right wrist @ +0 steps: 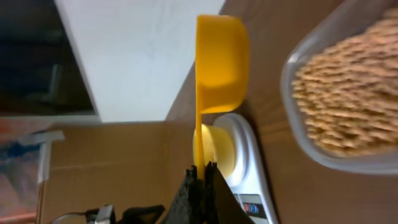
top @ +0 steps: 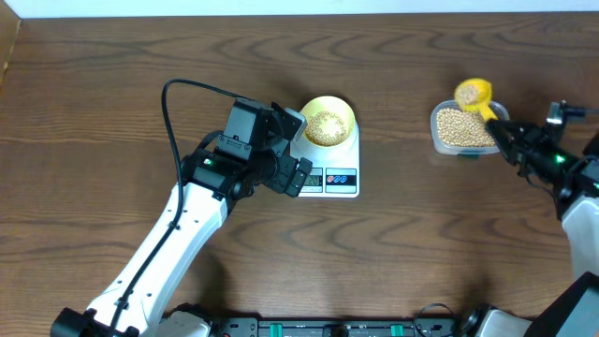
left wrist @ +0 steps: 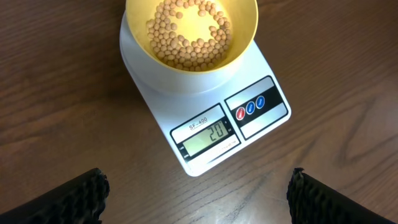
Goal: Scoop item into bowl and weigh 50g on scale
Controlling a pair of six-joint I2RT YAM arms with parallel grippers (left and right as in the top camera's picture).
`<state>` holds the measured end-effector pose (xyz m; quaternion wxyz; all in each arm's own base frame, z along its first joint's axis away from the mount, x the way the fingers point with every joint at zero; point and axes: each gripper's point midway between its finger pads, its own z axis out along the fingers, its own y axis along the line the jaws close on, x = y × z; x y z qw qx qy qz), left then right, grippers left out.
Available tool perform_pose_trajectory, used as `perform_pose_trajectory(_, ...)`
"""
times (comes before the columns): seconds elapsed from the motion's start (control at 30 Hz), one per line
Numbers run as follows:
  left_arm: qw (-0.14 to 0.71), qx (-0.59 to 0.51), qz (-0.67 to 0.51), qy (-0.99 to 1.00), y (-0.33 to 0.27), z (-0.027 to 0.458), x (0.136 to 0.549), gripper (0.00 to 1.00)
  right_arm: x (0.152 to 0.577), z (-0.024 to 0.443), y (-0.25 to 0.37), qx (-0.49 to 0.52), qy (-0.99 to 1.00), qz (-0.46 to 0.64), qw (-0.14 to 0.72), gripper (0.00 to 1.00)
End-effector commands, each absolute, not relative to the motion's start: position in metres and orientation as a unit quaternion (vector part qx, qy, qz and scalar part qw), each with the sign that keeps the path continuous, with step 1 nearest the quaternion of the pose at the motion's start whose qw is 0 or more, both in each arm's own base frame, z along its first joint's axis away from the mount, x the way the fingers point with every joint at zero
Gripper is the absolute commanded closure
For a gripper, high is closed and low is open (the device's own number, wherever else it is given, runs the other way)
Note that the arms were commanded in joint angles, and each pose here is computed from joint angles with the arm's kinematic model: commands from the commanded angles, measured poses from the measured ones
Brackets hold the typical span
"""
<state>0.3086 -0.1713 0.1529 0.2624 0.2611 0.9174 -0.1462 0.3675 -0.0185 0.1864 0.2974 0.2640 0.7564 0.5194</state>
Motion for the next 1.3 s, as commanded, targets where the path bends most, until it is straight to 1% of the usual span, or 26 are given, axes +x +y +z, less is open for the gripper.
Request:
perform_pose_trajectory(0.0, 0.257, 0.264, -0.141, 0.919, -0.170, 0.149, 0.308, 0.06, 0.375, 0.191, 0.004, 0.275, 0.750, 0.537, 0.271, 0.99)
perform_pose_trajectory(0.13, 0.257, 0.264, -0.142, 0.919, -0.170, 0.149, 0.308, 0.06, 0.387, 0.194, 0.023, 0.286, 0.748, 0.536, 0.267, 0.99)
perform_pose_trajectory(0.2, 0.257, 0.264, -0.142, 0.919, -0.170, 0.149, 0.308, 0.06, 0.393, 0.204, 0.041, 0.258, 0.749, 0.542, 0.280, 0.99)
perform_pose_trajectory(0.37, 0.257, 0.264, -0.141, 0.919, -0.170, 0.149, 0.308, 0.06, 0.402, 0.214, 0.065, 0.237, 0.748, 0.543, 0.300, 0.99)
perform_pose_trajectory(0.5, 0.257, 0.264, -0.141, 0.919, -0.170, 0.149, 0.308, 0.06, 0.410, 0.210, 0.073, 0.225, 0.758, 0.516, 0.330, 0.99)
perform_pose_trajectory(0.63, 0.257, 0.264, -0.141, 0.919, -0.170, 0.149, 0.308, 0.06, 0.413, 0.209, 0.088, 0.195, 0.763, 0.516, 0.338, 0.99)
perform_pose_trajectory(0.8, 0.257, 0.264, -0.142, 0.919, -0.170, 0.149, 0.308, 0.06, 0.415, 0.206, 0.108, 0.169, 0.764, 0.526, 0.333, 0.99)
perform_pose_trajectory(0.93, 0.257, 0.264, -0.141, 0.919, -0.170, 0.149, 0.308, 0.06, 0.410, 0.195, 0.139, 0.107, 0.779, 0.521, 0.333, 0.99)
perform_pose_trajectory(1.07, 0.257, 0.264, -0.141, 0.919, -0.170, 0.149, 0.308, 0.06, 0.402, 0.190, 0.166, 0.072, 0.786, 0.523, 0.322, 0.99)
perform_pose_trajectory(1.17, 0.257, 0.264, -0.142, 0.919, -0.170, 0.149, 0.308, 0.06, 0.397, 0.188, 0.183, 0.022, 0.791, 0.509, 0.339, 0.99)
perform_pose_trajectory(1.27, 0.257, 0.264, -0.142, 0.919, -0.170, 0.149, 0.308, 0.06, 0.396, 0.186, 0.190, 0.011, 0.795, 0.496, 0.349, 0.99)
